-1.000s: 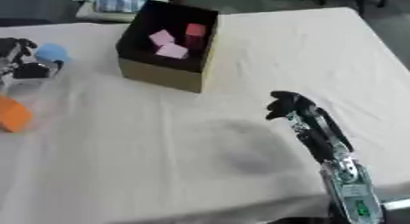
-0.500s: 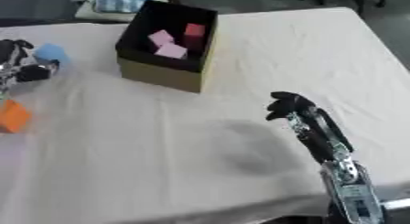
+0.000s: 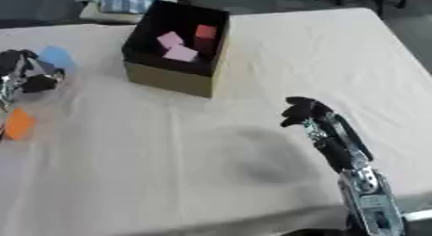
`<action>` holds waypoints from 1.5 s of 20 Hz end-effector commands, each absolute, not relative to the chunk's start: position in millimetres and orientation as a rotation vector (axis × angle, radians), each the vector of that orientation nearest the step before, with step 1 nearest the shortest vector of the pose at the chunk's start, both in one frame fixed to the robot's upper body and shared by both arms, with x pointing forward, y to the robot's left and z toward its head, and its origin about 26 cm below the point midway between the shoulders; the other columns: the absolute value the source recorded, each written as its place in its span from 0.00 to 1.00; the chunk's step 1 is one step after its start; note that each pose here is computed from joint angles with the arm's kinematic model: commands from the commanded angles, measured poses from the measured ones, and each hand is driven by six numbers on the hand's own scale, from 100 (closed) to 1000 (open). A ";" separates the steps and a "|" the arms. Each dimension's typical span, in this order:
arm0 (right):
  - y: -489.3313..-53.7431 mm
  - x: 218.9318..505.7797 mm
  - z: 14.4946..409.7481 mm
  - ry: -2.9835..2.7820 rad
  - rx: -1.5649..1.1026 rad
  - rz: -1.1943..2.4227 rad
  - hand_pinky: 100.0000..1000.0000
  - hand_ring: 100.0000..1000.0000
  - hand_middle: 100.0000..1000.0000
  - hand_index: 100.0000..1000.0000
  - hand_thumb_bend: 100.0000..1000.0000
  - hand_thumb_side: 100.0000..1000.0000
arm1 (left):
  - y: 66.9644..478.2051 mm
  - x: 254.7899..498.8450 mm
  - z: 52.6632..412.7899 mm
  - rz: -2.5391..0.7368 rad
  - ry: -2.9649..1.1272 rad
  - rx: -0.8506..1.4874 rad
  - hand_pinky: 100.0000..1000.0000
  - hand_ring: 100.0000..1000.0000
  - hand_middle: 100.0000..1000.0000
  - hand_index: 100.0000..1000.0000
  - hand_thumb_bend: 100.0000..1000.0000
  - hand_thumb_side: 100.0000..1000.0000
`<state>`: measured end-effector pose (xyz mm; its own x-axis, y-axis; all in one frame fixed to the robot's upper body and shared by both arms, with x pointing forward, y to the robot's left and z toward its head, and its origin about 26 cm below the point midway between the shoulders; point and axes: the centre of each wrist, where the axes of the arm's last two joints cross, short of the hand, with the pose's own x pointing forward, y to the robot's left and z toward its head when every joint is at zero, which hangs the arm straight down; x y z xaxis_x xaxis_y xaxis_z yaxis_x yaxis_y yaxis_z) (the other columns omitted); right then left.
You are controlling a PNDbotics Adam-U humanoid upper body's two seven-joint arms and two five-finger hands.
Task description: Pick up objects on the table and place them in the box.
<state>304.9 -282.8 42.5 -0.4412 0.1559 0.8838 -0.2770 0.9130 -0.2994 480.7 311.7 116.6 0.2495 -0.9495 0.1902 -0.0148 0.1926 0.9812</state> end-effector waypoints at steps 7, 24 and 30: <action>-285.8 306.6 48.7 -1.983 0.072 0.504 0.67 0.54 0.56 0.78 0.00 0.69 | 308.3 483.7 172.0 -0.751 -1.372 1.205 0.68 0.41 0.34 0.66 0.00 0.14; -282.5 307.3 49.0 -1.980 0.088 0.517 0.67 0.54 0.56 0.78 0.00 0.70 | 179.1 467.9 248.5 -1.258 -1.865 0.967 0.68 0.45 0.39 0.68 0.00 0.13; -282.4 307.4 48.7 -1.978 0.089 0.518 0.67 0.54 0.56 0.78 0.00 0.70 | 170.2 477.5 216.4 -1.416 -1.719 0.939 0.69 0.49 0.46 0.72 0.00 0.19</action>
<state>305.0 -281.1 42.2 -0.4365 0.1558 0.8861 -0.2884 0.9087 -0.3019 475.6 171.2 207.6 -0.4827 -0.8697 0.1028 -0.0796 0.1604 0.9838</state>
